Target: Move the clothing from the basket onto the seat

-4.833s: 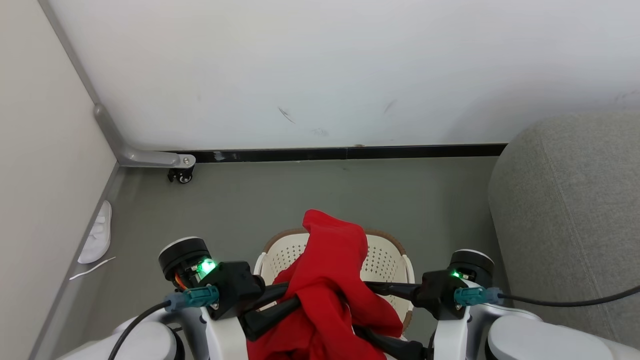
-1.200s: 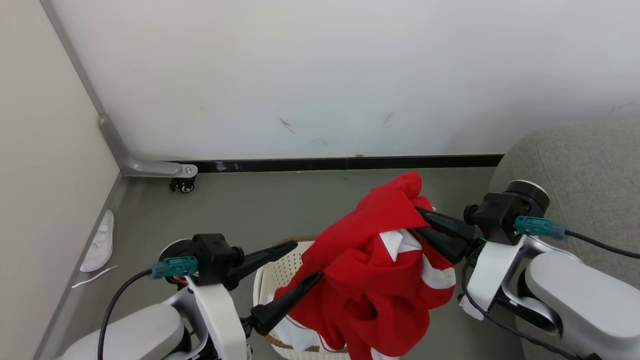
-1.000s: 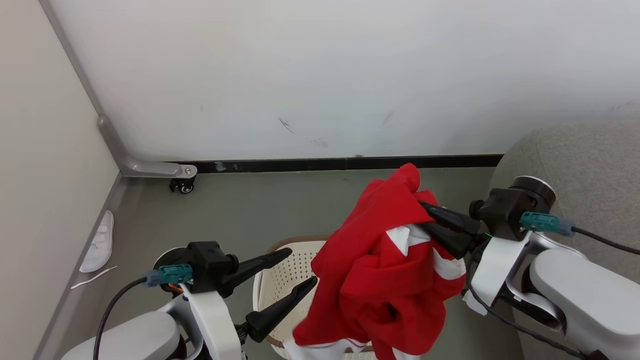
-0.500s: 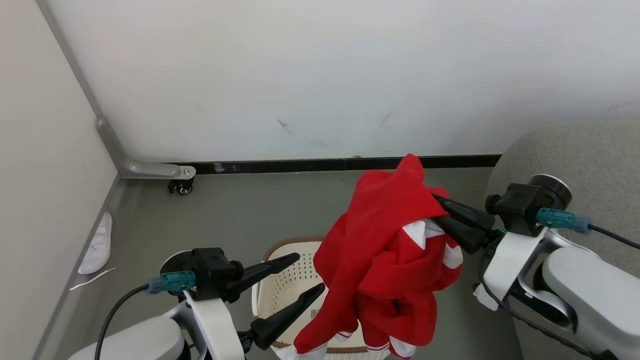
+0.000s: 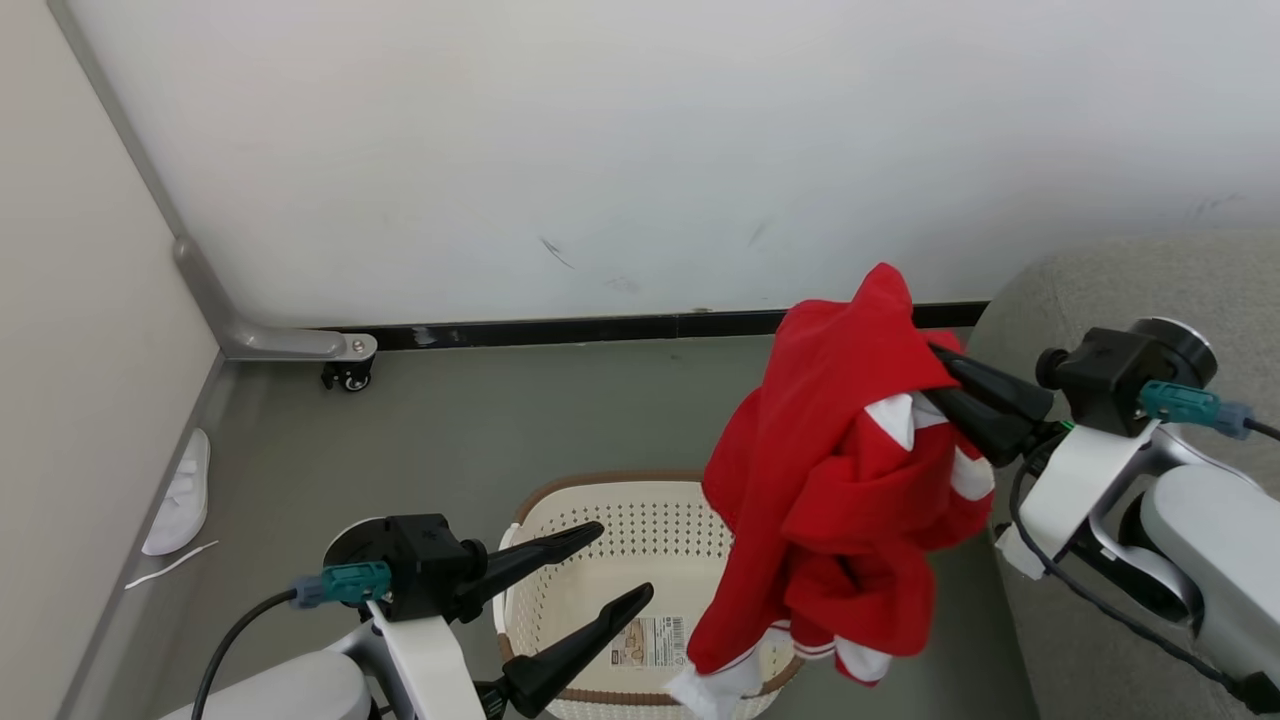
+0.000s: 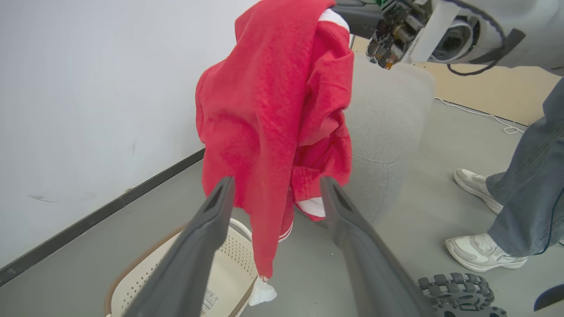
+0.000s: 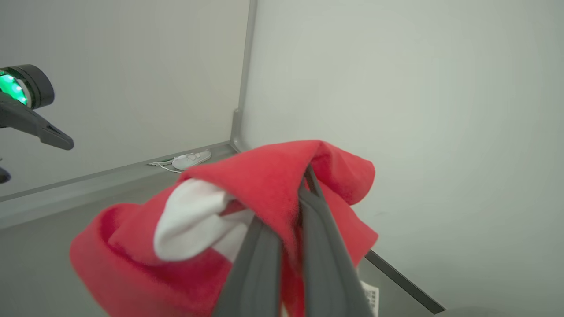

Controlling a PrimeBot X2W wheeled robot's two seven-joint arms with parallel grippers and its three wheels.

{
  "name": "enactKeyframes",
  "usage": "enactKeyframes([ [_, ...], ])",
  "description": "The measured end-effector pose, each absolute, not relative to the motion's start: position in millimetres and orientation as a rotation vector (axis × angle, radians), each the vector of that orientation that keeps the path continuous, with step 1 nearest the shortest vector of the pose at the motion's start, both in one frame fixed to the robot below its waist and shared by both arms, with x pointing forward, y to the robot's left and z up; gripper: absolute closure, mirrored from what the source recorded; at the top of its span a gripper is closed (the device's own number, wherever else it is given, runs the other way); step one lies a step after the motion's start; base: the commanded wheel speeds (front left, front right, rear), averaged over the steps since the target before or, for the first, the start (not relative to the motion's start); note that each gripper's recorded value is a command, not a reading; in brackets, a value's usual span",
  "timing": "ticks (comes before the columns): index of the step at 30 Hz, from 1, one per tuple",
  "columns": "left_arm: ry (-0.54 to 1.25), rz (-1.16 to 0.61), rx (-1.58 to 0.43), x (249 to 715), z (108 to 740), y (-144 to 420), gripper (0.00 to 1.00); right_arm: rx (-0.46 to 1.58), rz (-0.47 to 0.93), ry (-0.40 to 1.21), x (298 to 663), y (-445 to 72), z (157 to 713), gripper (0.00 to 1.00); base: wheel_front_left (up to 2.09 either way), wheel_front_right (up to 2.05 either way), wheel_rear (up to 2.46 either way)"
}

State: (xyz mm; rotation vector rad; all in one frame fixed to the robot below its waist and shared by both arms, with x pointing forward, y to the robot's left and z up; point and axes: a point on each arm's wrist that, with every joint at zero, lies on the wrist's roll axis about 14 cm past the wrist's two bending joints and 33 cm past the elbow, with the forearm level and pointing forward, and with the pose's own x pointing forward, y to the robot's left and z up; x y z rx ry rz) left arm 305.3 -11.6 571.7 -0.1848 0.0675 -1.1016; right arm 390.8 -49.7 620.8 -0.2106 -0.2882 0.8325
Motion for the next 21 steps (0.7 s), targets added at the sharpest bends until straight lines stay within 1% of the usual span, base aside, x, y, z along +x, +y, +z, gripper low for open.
enactKeyframes([
  [21, 0.052, -1.185, -0.196, 295.2, 575.2, -32.1, 0.0, -0.238, 0.679, -0.329, 399.8, -97.8, 636.9, 1.0, 0.0, 0.0, 0.0],
])
